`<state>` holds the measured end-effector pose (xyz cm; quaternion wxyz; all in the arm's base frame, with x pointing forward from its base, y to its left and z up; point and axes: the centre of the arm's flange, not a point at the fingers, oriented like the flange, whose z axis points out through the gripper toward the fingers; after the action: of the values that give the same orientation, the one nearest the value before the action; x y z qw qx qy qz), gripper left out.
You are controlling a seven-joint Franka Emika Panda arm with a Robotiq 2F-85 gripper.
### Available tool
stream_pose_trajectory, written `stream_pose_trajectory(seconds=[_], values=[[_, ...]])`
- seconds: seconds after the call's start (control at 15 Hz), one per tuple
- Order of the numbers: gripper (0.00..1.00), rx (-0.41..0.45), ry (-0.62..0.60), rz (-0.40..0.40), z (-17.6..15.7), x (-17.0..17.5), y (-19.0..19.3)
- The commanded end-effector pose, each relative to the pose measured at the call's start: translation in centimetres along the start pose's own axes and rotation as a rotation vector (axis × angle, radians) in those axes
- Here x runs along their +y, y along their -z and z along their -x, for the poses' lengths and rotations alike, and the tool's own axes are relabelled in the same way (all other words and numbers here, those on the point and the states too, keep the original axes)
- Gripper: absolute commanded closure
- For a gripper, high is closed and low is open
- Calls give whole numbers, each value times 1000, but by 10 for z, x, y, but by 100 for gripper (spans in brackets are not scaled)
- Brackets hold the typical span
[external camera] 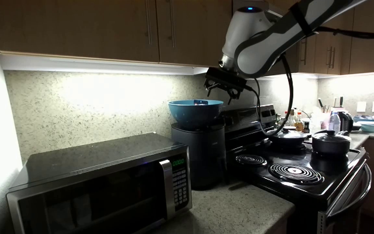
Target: Put the blue bowl on the counter top
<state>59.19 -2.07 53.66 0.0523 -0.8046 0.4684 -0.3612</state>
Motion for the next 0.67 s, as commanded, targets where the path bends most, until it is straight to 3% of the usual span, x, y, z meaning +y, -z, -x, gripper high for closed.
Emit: stream_pose_trajectory(seconds=[0.0, 0.27, 0.33, 0.4, 0.6], values=[[0, 62, -134, 25, -4, -6, -32], [0, 125, -208, 33, -7, -12, -59], [6, 133, -222, 35, -8, -13, -65], [26, 138, -233, 36, -8, -14, -69], [46, 135, -264, 37, -8, -17, -80]])
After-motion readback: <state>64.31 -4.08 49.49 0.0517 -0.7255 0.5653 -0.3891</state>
